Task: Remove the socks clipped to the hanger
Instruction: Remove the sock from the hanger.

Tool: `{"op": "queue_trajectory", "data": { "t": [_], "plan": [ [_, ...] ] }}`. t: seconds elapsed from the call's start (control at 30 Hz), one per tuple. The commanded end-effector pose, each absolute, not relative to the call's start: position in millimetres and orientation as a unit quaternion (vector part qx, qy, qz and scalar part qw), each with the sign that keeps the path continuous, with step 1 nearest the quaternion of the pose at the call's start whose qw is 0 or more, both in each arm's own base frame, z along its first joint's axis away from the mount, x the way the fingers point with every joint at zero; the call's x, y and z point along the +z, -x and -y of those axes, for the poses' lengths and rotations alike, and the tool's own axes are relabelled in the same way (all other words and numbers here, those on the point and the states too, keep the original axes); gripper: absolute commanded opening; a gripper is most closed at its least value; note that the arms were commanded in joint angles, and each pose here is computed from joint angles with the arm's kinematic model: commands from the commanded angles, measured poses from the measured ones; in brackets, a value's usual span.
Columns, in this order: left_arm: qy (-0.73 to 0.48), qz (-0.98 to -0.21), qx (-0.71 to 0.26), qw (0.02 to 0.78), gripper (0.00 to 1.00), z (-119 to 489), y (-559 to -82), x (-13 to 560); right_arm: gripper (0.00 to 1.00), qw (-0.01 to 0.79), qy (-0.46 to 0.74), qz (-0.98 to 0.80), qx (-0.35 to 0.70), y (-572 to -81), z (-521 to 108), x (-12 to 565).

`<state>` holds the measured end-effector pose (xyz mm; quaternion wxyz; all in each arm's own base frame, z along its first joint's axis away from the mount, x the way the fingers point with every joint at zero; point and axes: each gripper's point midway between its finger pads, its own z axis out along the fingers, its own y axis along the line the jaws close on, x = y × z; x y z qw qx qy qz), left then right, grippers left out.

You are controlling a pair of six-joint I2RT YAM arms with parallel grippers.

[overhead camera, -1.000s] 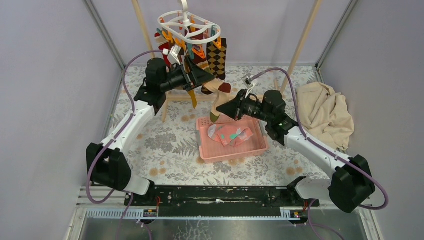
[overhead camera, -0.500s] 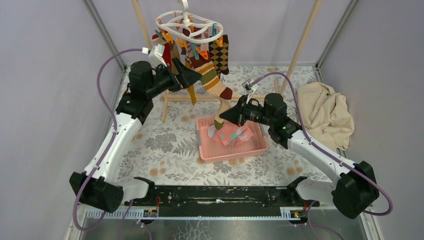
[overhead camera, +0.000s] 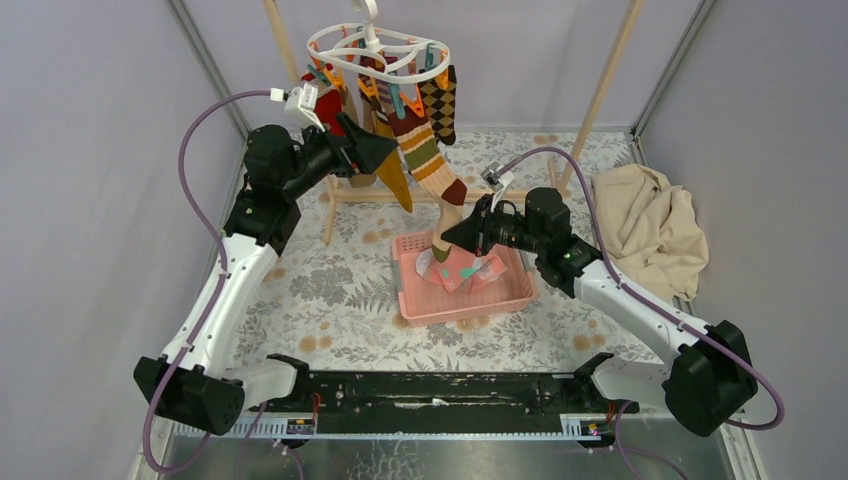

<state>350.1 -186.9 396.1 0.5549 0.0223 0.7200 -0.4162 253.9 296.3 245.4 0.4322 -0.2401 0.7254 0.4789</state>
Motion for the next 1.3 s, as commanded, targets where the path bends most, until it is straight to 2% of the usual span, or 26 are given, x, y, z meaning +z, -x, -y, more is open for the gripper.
{"op": "queue_trajectory", "data": {
  "t": [0.0, 0.17, 0.27, 0.57, 0.67, 0.97, 1.13, 1.27],
  "plan": [
    [-0.053, -0.663, -0.429, 0.612, 0.99, 187, -346, 435, 0.00, 0.455, 0.249, -0.712, 0.474, -260, -297, 261],
    [-0.069, -0.639, -0.433, 0.632, 0.98, 189, -348, 451, 0.00, 0.453, 0.249, -0.712, 0.475, -260, -297, 262],
    [-0.081, -0.625, -0.433, 0.645, 0.93, 190, -350, 460, 0.00, 0.452, 0.247, -0.713, 0.476, -260, -298, 262],
    [-0.105, -0.614, -0.432, 0.652, 0.58, 197, -365, 466, 0.00, 0.451, 0.249, -0.715, 0.473, -260, -298, 263],
    [-0.108, -0.611, -0.436, 0.651, 0.51, 199, -371, 466, 0.00, 0.449, 0.248, -0.716, 0.473, -261, -298, 261],
    [-0.110, -0.598, -0.453, 0.652, 0.50, 200, -382, 475, 0.00, 0.445, 0.247, -0.720, 0.472, -261, -298, 257],
    [-0.110, -0.588, -0.464, 0.654, 0.64, 201, -381, 483, 0.00, 0.444, 0.246, -0.721, 0.472, -262, -298, 254],
    [-0.106, -0.586, -0.462, 0.657, 0.66, 200, -383, 486, 0.00, 0.442, 0.246, -0.721, 0.473, -262, -299, 253]
  ]
}}
